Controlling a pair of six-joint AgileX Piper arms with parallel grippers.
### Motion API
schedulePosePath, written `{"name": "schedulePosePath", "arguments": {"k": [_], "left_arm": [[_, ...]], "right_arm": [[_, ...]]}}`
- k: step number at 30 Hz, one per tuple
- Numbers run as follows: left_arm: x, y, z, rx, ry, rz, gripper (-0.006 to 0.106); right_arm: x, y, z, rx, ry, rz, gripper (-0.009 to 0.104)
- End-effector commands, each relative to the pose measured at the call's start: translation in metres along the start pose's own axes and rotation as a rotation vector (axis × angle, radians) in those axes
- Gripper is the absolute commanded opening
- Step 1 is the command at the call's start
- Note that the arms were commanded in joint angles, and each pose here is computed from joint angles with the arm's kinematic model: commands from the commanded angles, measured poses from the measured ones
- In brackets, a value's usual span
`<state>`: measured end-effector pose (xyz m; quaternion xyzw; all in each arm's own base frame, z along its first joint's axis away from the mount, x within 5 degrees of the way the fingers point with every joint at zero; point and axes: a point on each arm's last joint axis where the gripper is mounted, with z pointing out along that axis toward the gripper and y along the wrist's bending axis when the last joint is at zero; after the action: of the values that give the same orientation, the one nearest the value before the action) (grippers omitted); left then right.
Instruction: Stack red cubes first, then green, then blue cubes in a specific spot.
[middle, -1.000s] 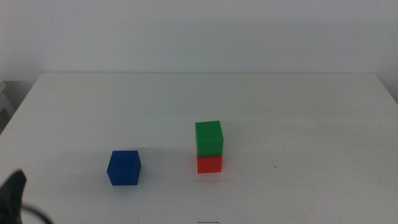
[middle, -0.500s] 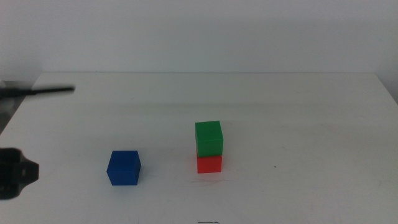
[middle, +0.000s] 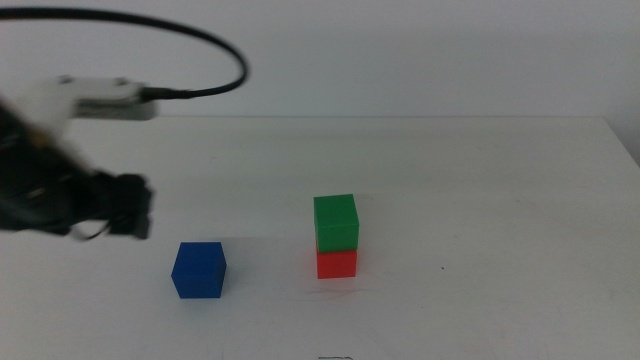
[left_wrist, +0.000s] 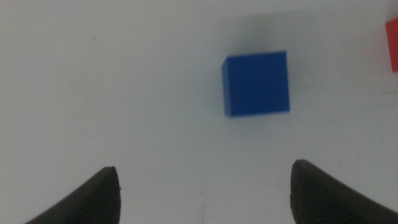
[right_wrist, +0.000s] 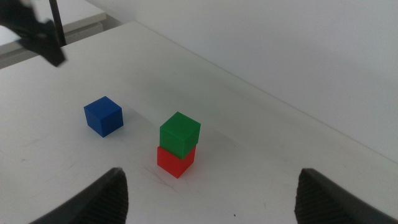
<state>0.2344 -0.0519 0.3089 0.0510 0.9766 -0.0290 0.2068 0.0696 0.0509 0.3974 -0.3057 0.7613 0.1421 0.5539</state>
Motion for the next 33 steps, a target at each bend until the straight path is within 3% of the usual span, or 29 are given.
{"name": "schedulePosePath", "arguments": {"k": [1, 13, 26, 33], "left_arm": [[-0.022, -0.011, 0.0, 0.004, -0.049, -0.003, 0.094], [-0.06, -0.04, 0.074, 0.087, 0.132, 0.016, 0.094], [-0.057, -0.043, 0.126, 0.071, 0.265, 0.035, 0.094], [-0.058, -0.044, 0.144, 0.077, 0.268, 0.047, 0.087]], "right_arm": [[-0.012, -0.003, -0.003, 0.035, -0.088, -0.01, 0.078], [-0.012, -0.003, -0.003, 0.035, -0.088, -0.01, 0.078], [-0.012, -0.003, -0.003, 0.035, -0.088, -0.01, 0.078], [-0.012, -0.003, -0.003, 0.035, -0.088, -0.01, 0.078]]}}
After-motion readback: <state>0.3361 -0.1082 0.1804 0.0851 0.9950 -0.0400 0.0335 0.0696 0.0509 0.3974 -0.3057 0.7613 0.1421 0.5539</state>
